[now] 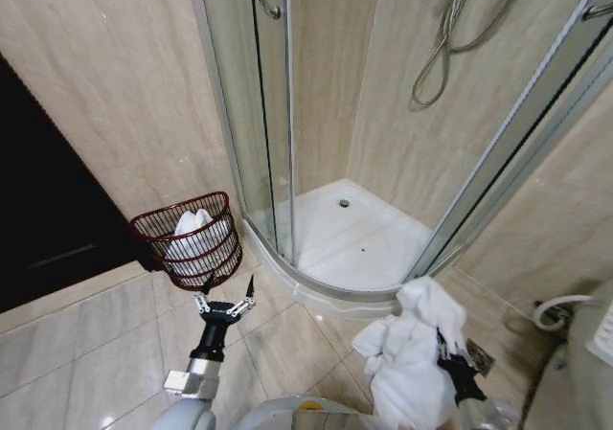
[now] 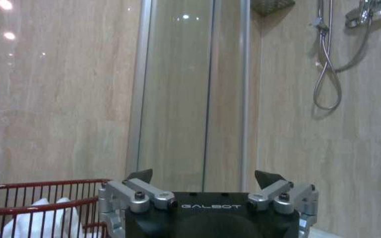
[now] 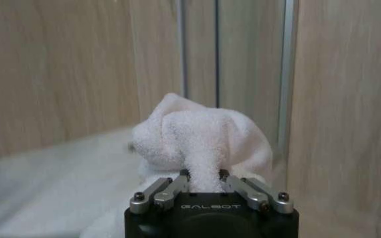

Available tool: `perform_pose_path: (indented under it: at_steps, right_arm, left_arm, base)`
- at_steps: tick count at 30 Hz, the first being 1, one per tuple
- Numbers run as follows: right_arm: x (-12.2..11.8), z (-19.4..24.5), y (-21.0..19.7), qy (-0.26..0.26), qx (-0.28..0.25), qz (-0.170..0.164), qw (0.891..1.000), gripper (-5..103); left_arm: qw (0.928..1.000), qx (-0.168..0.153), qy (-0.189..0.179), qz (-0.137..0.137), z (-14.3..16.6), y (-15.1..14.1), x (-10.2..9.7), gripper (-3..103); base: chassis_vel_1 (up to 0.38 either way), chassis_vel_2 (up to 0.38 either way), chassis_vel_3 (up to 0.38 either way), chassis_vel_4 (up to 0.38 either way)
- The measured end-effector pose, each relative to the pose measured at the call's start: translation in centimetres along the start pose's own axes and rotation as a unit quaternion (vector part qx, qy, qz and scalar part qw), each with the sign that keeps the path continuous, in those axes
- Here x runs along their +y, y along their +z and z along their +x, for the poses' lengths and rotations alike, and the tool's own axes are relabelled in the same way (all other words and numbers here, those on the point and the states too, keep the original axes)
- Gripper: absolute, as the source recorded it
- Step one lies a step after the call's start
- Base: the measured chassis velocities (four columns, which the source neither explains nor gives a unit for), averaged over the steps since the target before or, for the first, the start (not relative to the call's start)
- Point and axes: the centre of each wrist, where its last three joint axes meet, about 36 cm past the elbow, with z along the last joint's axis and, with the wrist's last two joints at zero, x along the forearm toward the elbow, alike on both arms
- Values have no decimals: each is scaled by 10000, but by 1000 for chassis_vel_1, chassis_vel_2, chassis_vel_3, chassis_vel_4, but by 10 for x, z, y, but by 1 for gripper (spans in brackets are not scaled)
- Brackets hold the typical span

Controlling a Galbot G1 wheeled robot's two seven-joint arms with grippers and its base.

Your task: Discard the used towel into the hamper.

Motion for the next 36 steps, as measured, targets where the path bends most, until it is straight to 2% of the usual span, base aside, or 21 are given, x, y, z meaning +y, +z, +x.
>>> perform_pose_path:
  at_steps: [2,3,6,10,14,21,36]
  right_arm:
    - [12,3,-29,-61,-358,7,9993,16]
    - [12,3,-29,-61,-358,7,9993,16]
    - [32,7,-77,-159,-929,3,9956,16]
    - [41,6,-102,-216,-1195,183,9924,16]
    - [43,0,-110,-218,-1254,385,9911,16]
    - [44,-3,-111,-258,-1183,503,9914,16]
    - [57,-1,-109,-414,-1166,571,9907,16]
  left_arm:
    - [10000,-5,1,10,-1,0,0,100]
    - [10000,-5,1,10,-1,0,0,100]
    - [10000,18,37,44,-2,3,3,100]
    - [10000,54,57,54,-5,7,4,100]
    - [9999,115,63,73,-9,8,5,100]
    - [9999,152,26,61,-10,7,7,100]
    - [9998,189,25,17,-8,3,7,100]
  base:
    - [0,0,0,0]
    - [0,0,0,0]
    - [0,0,0,0]
    - [0,0,0,0]
    - [0,0,0,0]
    - [0,0,0,0]
    - [71,67,-70,-66]
